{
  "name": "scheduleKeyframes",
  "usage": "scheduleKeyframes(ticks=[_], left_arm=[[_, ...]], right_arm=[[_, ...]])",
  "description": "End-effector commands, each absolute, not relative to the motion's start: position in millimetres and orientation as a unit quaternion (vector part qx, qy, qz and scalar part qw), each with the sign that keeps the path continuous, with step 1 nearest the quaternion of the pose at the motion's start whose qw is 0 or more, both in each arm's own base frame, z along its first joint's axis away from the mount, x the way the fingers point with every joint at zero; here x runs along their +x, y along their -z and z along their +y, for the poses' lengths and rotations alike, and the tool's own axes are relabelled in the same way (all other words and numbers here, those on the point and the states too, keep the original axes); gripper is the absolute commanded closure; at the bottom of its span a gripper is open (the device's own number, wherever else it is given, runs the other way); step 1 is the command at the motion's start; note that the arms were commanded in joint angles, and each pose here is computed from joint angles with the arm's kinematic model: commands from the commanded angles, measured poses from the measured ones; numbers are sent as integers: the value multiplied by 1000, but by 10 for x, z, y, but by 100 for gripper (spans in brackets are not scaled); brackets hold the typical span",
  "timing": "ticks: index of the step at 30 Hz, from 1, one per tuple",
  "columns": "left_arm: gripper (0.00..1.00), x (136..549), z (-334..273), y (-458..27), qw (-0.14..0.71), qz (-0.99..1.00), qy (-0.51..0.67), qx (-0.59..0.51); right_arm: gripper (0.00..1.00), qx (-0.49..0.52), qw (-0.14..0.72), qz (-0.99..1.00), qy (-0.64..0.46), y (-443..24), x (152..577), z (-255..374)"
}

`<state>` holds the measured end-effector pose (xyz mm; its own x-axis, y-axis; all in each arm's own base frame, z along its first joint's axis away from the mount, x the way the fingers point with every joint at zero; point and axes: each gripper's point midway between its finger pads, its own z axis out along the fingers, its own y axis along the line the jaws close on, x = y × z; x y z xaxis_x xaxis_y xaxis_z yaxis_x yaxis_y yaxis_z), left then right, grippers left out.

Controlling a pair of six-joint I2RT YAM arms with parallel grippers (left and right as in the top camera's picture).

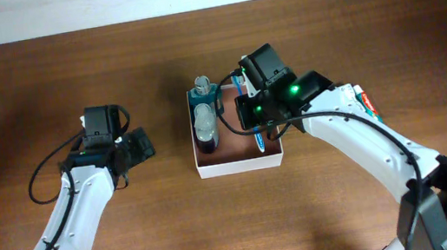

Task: Pack container
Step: 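Carry the toothbrush into the box's right side with the right gripper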

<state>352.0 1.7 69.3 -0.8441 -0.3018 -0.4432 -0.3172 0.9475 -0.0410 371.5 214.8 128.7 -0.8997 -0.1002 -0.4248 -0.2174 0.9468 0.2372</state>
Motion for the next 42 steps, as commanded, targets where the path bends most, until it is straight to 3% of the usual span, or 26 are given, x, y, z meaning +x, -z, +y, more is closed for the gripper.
scheduleKeyframes(ticks=[1,18,42], left_arm=[[1,3501,43,-654,223,962,-23,-159],[1,3500,43,-655,223,962,-23,-159],[1,3501,43,-654,223,962,-23,-159]], right_arm=[[96,-78,210,966,-129,-1217,3778,2159],[96,-77,164,977,-109,-837,3733,2134],[95,-64,145,982,-105,-676,3625,2083]])
